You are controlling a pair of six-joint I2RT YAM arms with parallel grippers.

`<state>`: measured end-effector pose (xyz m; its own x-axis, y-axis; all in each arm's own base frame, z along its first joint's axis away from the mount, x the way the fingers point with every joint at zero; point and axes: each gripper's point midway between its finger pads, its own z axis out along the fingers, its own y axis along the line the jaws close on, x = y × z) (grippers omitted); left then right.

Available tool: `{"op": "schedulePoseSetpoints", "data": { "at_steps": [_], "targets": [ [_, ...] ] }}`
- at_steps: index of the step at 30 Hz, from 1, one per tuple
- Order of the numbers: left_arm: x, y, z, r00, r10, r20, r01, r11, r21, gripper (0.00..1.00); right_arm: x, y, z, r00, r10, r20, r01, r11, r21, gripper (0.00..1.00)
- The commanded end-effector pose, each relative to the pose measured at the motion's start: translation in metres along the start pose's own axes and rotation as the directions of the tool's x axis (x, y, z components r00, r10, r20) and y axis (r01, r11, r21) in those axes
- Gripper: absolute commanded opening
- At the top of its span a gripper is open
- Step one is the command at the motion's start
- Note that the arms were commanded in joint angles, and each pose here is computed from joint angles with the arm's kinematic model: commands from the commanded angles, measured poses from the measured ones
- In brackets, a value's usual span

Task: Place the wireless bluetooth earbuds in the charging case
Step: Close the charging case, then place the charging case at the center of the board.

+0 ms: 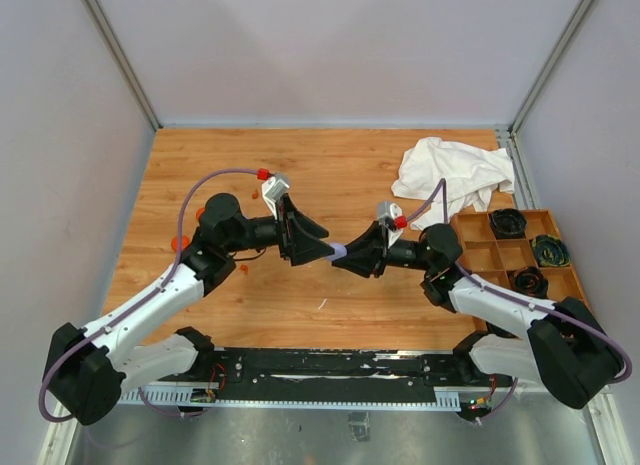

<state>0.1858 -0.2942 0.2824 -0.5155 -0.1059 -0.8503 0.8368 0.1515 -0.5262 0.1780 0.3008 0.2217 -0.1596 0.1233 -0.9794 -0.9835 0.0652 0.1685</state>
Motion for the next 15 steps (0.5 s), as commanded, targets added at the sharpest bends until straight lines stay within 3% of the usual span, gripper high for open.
{"op": "schedulePoseSetpoints", "data": {
  "at_steps": [1, 6, 13, 15],
  "targets": [
    [-0.01, 0.032, -0.011, 0.999, -0.001, 0.033, 0.008, 0.975, -0.223, 0.73, -0.007, -0.026, -0.002, 0.999, 0.038, -0.025, -0.036, 0.994, 0.101, 0.05],
    [-0.013, 0.09, -0.04, 0.996, -0.037, 0.076, 0.074, 0.811, -0.581, 0.8, 0.023, -0.056, -0.015, 0.975, 0.165, -0.152, -0.119, 0.954, 0.276, 0.05],
    [-0.001, 0.147, -0.107, 0.995, -0.083, 0.063, 0.092, 0.416, -0.905, 0.87, 0.063, -0.093, -0.05, 0.887, 0.42, -0.192, -0.284, 0.824, 0.491, 0.05],
    [0.002, 0.153, -0.122, 0.994, -0.095, 0.045, 0.075, 0.341, -0.937, 0.89, 0.072, -0.103, -0.061, 0.857, 0.483, -0.182, -0.32, 0.774, 0.546, 0.05]
  ]
}}
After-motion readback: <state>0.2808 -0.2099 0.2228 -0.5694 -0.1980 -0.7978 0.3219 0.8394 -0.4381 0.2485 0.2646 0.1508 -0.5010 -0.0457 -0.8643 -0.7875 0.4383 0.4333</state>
